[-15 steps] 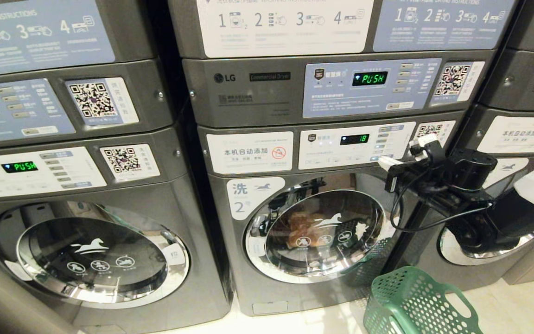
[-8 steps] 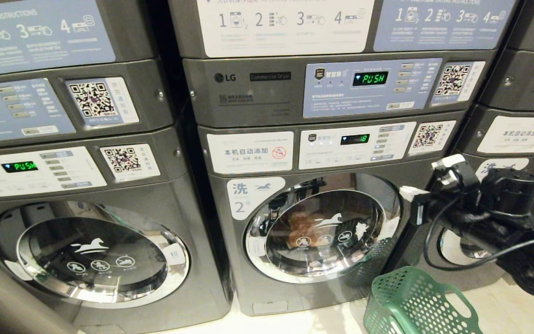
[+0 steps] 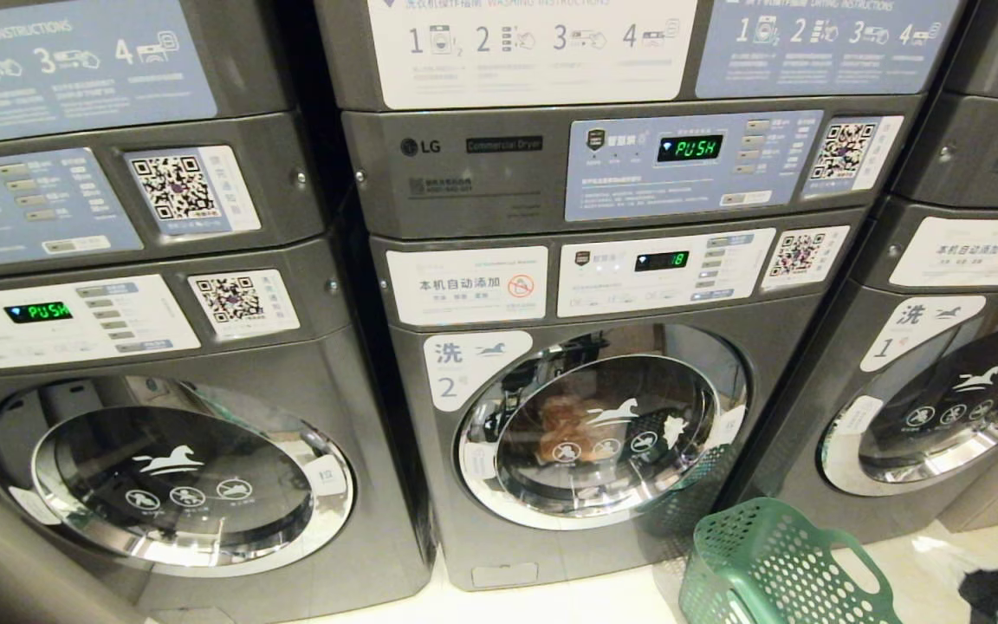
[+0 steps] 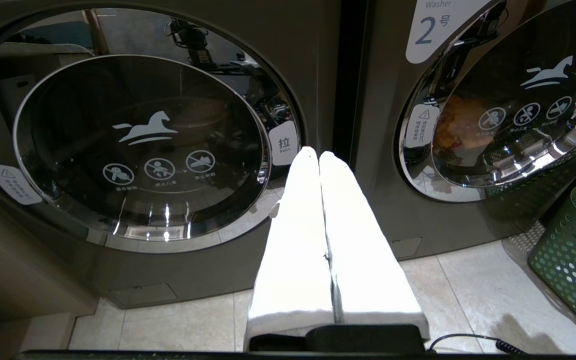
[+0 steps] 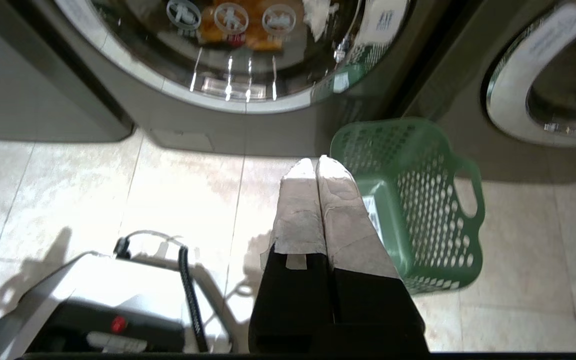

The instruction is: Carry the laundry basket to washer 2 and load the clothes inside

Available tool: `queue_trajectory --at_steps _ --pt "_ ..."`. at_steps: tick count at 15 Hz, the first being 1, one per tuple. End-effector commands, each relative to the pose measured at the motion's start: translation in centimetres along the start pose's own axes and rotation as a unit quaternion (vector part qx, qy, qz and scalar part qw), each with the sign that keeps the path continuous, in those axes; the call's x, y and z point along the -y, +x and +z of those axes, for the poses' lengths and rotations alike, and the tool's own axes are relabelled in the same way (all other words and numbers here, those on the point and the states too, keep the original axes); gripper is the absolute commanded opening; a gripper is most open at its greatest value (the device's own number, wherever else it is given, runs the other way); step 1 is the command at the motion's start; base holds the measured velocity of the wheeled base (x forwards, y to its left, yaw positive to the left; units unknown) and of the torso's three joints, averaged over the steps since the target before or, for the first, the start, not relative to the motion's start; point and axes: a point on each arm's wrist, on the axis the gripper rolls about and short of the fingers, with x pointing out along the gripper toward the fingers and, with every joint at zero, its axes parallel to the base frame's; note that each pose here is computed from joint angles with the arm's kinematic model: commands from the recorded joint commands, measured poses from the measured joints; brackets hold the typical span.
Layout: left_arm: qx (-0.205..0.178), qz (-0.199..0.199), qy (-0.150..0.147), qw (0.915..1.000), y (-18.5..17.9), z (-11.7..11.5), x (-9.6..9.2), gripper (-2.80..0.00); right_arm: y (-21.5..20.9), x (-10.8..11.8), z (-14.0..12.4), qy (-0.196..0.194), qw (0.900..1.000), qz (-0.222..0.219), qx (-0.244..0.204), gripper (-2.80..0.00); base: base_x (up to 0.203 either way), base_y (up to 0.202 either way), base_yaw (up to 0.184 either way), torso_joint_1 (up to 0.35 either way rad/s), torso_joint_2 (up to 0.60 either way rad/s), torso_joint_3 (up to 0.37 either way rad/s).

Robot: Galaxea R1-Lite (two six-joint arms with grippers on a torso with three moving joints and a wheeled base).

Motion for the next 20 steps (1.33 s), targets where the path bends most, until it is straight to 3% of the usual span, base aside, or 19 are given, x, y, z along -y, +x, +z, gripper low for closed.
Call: queue_trajectory --at_steps 1,3,6,8,20 --pt "0.000 0.000 0.000 1.0000 0.0 0.0 0.0 -2.80 -5.0 -0.6 -3.1 0.004 0.999 -0.010 0.034 -2.80 0.000 0.000 0.000 0.000 0.00 0.000" --pt "-0.001 0.000 0.000 1.0000 0.0 0.0 0.0 -2.80 -7.2 -1.0 -5.1 0.004 0.998 -0.022 0.051 -2.80 0.000 0.000 0.000 0.000 0.00 0.000" --pt "-0.001 0.000 0.000 1.0000 0.0 0.0 0.0 -2.80 -9.6 -1.5 -7.5 -0.021 0.987 -0.047 0.151 -2.80 0.000 0.000 0.000 0.000 0.00 0.000" --pt "0.000 0.000 0.000 1.0000 0.0 0.0 0.0 -2.80 -9.9 -1.6 -8.4 -0.022 0.979 -0.062 0.191 -2.80 0.000 0.000 0.000 0.000 0.00 0.000" --pt "-0.001 0.000 0.000 1.0000 0.0 0.0 0.0 -2.80 -9.6 -1.6 -8.6 -0.009 0.978 -0.079 0.192 -2.80 0.000 0.000 0.000 0.000 0.00 0.000"
